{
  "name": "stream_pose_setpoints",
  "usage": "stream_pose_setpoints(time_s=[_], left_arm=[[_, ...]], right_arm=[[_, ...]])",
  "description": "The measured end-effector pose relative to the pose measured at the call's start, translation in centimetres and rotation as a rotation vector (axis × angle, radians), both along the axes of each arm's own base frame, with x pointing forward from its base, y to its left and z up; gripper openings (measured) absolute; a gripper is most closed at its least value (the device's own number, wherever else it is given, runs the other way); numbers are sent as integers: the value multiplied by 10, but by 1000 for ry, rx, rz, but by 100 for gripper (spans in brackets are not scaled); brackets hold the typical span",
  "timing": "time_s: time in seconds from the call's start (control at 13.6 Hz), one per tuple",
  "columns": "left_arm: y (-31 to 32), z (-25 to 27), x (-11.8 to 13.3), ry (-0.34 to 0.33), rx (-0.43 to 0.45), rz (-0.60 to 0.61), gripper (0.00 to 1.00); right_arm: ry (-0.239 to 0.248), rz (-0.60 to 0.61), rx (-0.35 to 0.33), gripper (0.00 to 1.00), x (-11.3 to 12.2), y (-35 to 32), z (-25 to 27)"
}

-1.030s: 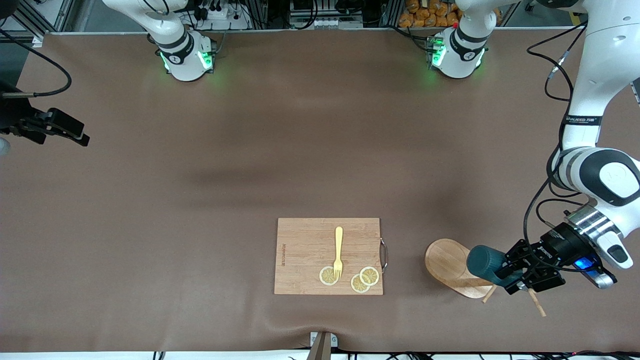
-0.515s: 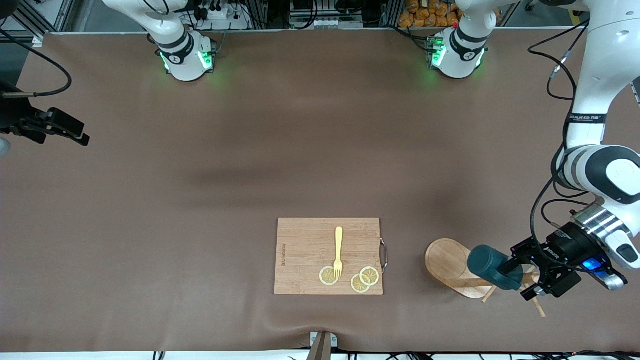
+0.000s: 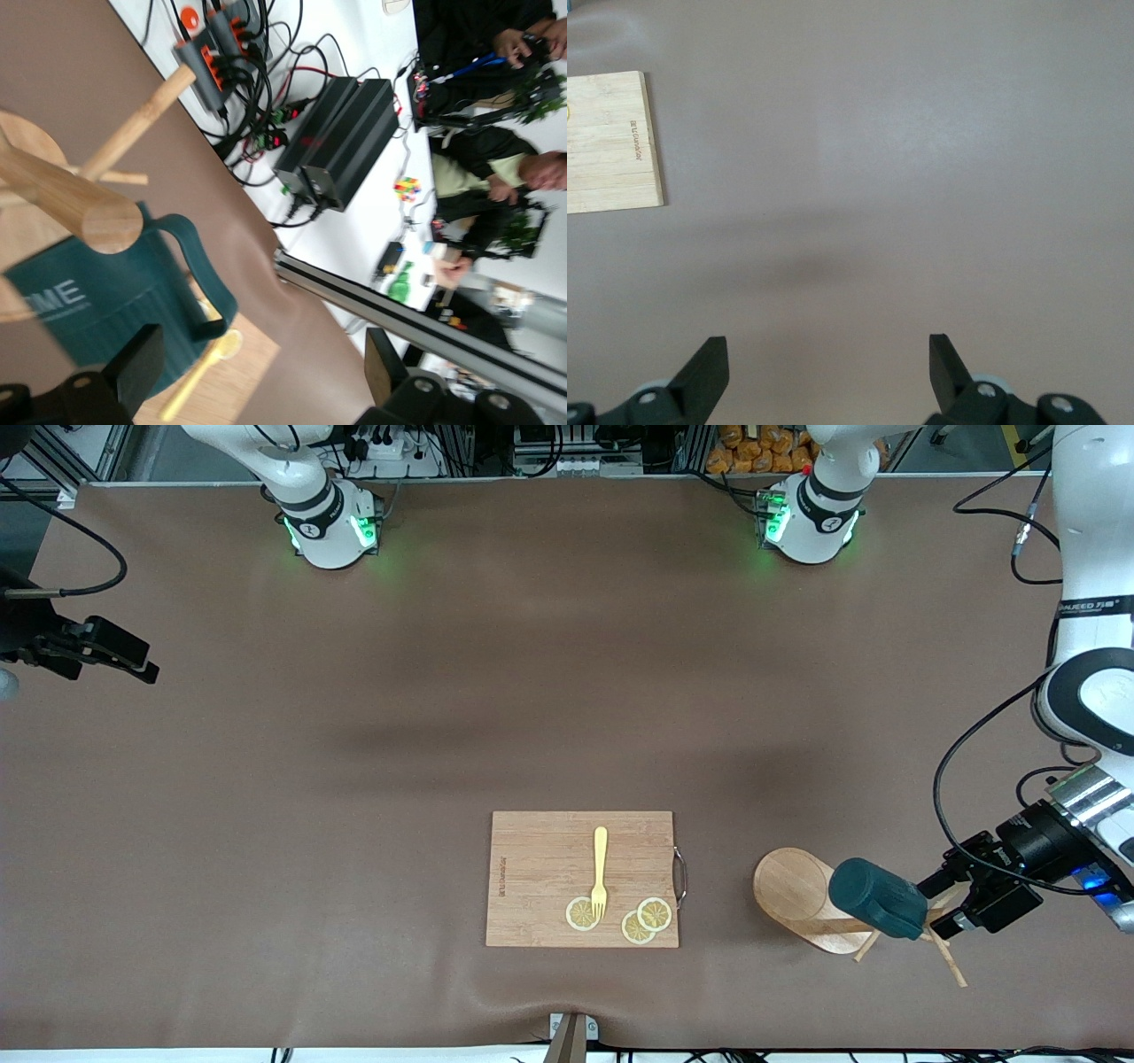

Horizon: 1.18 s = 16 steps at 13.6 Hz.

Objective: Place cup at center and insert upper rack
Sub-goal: 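Open the left gripper and draw it back from the mug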

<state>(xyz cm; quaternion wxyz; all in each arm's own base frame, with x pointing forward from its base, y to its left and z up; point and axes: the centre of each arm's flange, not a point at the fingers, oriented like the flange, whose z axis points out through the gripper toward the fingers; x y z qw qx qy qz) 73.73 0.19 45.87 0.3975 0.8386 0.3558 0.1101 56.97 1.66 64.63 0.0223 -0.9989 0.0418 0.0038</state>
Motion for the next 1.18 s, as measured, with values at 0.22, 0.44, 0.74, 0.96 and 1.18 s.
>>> stream_pose_setpoints(time_s=[0.22, 0.44, 0.74, 0.96, 1.18], left_arm=[[-18, 21, -8, -21, 210, -115, 100], [-32, 46, -26, 14, 357, -236, 100], [-56, 79, -59, 96, 559, -400, 100], [-82, 90, -83, 149, 650, -490, 100], [-87, 99, -104, 164, 694, -540, 100]], right_arm=[[4, 0, 0, 100, 0, 0, 0], [6, 1, 0, 100, -1, 0, -1], [6, 1, 0, 100, -1, 0, -1], [6, 1, 0, 100, -1, 0, -1], [6, 1, 0, 100, -1, 0, -1]])
